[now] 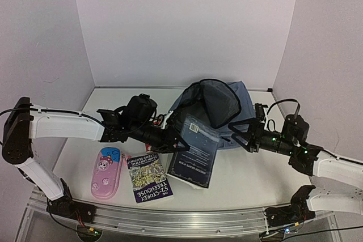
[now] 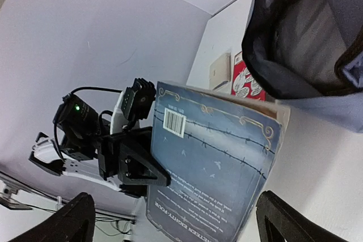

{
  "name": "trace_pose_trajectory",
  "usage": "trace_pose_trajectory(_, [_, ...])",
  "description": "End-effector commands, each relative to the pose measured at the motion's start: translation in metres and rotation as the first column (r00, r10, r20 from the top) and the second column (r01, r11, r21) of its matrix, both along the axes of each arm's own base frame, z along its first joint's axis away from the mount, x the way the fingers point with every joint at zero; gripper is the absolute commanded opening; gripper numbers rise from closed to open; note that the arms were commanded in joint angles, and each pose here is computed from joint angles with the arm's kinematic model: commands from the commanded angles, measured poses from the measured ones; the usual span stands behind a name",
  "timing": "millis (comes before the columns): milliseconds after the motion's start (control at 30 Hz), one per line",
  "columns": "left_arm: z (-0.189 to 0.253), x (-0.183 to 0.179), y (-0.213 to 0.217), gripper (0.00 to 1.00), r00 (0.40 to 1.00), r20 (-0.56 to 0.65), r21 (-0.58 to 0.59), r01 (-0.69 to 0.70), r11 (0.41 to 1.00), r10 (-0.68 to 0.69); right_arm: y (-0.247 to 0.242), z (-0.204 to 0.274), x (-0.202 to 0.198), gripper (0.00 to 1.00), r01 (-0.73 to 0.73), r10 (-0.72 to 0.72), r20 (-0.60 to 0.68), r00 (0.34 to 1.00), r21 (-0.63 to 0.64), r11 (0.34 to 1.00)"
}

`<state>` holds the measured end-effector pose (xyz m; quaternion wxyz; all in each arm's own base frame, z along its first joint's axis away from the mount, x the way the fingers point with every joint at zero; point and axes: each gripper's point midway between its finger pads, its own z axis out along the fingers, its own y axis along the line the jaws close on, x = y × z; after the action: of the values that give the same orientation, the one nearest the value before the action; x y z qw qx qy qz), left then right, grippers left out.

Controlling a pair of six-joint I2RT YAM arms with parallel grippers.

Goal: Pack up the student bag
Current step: Pick up the book from the center of the board.

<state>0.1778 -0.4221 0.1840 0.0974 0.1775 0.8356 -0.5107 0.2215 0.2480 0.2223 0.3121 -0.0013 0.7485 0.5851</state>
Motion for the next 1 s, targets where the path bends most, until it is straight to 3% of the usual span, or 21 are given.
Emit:
trace_pose_trajectory(0, [0.057, -0.022, 0.017, 0.00, 0.964, 0.167, -0.045, 0.215, 0.976, -0.205, -0.003, 0.022, 0.012, 0.98, 0.028, 0.015, 0.191, 0.982, -0.219, 0.975])
trace_pose_trajectory(233, [0.090, -0.065, 0.029, 0.00, 0.879, 0.198, -0.103, 0.459, 0.882, -0.434, 0.037, 0.040, -0.006, 0.98, -0.250, 0.327, 0.220, 0.919, -0.316, 0.915])
trace_pose_trajectory(467, [0.106, -0.086, 0.034, 0.00, 0.829, 0.174, -0.171, 0.557, 0.813, -0.531, 0.068, 0.023, -0.025, 0.98, -0.449, 0.516, 0.174, 0.839, -0.315, 0.836])
trace_pose_trajectory(700, [0.109, -0.090, 0.034, 0.00, 0.816, 0.173, -0.180, 0.576, 0.797, -0.551, 0.091, 0.034, -0.060, 0.95, -0.623, 0.660, 0.174, 0.731, -0.223, 0.749])
trace_pose_trajectory(800, [0.111, -0.088, 0.032, 0.00, 0.814, 0.192, -0.182, 0.578, 0.795, -0.548, 0.096, 0.043, -0.071, 0.77, -0.663, 0.688, 0.186, 0.702, -0.184, 0.726])
trace_pose_trajectory(967, [0.111, -0.074, 0.023, 0.01, 0.834, 0.238, -0.164, 0.540, 0.826, -0.498, 0.097, 0.053, -0.071, 0.25, -0.646, 0.667, 0.211, 0.715, -0.163, 0.745])
